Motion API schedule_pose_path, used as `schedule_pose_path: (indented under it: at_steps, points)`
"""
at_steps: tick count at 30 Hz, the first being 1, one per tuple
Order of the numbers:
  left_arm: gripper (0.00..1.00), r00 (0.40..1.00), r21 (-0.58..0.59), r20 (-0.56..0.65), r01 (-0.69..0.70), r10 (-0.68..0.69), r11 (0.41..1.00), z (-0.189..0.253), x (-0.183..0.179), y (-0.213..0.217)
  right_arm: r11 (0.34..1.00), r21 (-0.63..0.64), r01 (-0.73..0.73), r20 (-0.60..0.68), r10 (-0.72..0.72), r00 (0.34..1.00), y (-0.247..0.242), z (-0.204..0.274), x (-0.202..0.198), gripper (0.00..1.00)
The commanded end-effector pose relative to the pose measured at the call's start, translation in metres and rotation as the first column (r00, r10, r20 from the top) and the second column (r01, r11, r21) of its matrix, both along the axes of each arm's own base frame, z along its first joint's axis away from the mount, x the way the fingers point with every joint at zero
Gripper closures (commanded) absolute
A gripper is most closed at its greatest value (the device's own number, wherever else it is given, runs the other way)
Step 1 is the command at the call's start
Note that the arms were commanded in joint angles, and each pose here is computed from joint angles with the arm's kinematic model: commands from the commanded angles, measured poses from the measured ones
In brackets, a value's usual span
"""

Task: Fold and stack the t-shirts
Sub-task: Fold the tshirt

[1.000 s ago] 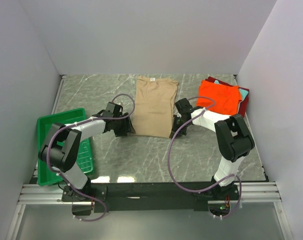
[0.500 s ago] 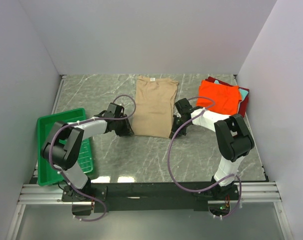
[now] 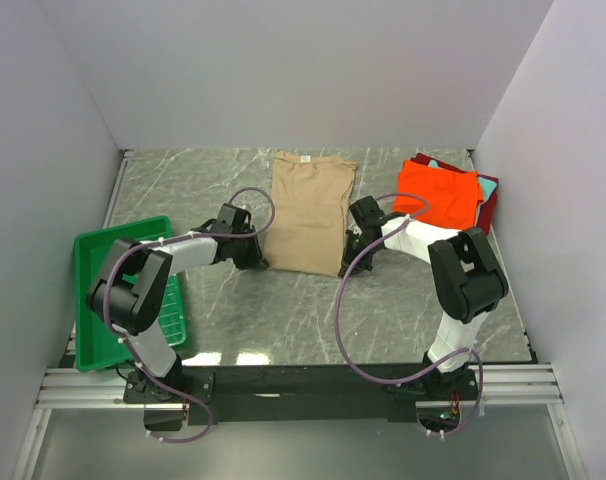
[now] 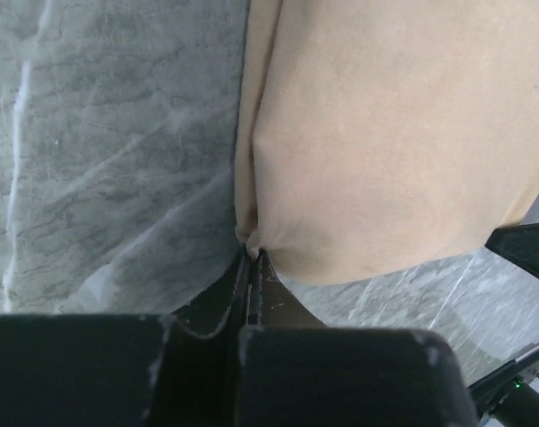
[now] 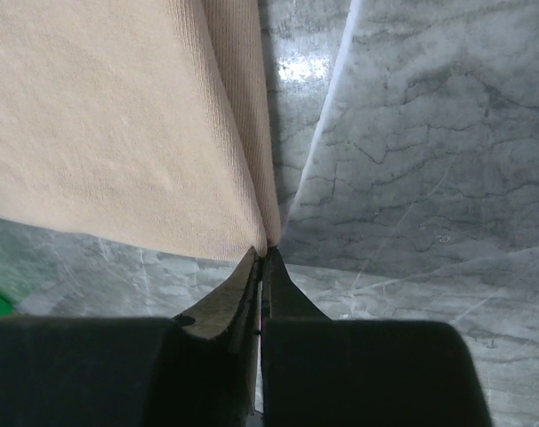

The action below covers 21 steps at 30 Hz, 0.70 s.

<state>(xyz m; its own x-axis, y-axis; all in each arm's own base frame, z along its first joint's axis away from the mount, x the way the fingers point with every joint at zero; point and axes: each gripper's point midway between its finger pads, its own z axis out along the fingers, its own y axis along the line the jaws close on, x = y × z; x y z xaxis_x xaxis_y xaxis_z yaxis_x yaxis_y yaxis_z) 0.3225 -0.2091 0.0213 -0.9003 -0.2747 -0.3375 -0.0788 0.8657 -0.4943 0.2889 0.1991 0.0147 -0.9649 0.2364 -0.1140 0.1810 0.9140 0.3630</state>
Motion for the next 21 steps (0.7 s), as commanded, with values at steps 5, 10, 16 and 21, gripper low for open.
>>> schedule_pose_path:
  at_steps: [5,10,16,21]
  points:
    - [1.00,0.999,0.122,0.030,-0.034,0.031,0.992,0.008,0.001,0.022,0.997,-0.081,0.006,-0.033,-0.008,0.999,-0.014,-0.006,-0.012,1.00]
    - [1.00,0.999,0.111,0.016,-0.037,0.035,0.993,0.017,-0.007,0.023,0.995,-0.098,0.014,-0.020,-0.016,1.000,-0.019,0.002,-0.015,1.00]
    - [1.00,0.999,0.086,0.039,-0.020,0.017,0.996,0.038,-0.010,0.019,0.995,-0.094,0.014,-0.010,-0.015,1.000,-0.021,0.015,-0.020,1.00]
    - [1.00,0.999,0.075,0.042,-0.006,0.003,0.997,0.061,-0.021,0.020,0.995,-0.105,0.004,0.003,-0.003,1.000,-0.026,0.037,-0.031,1.00]
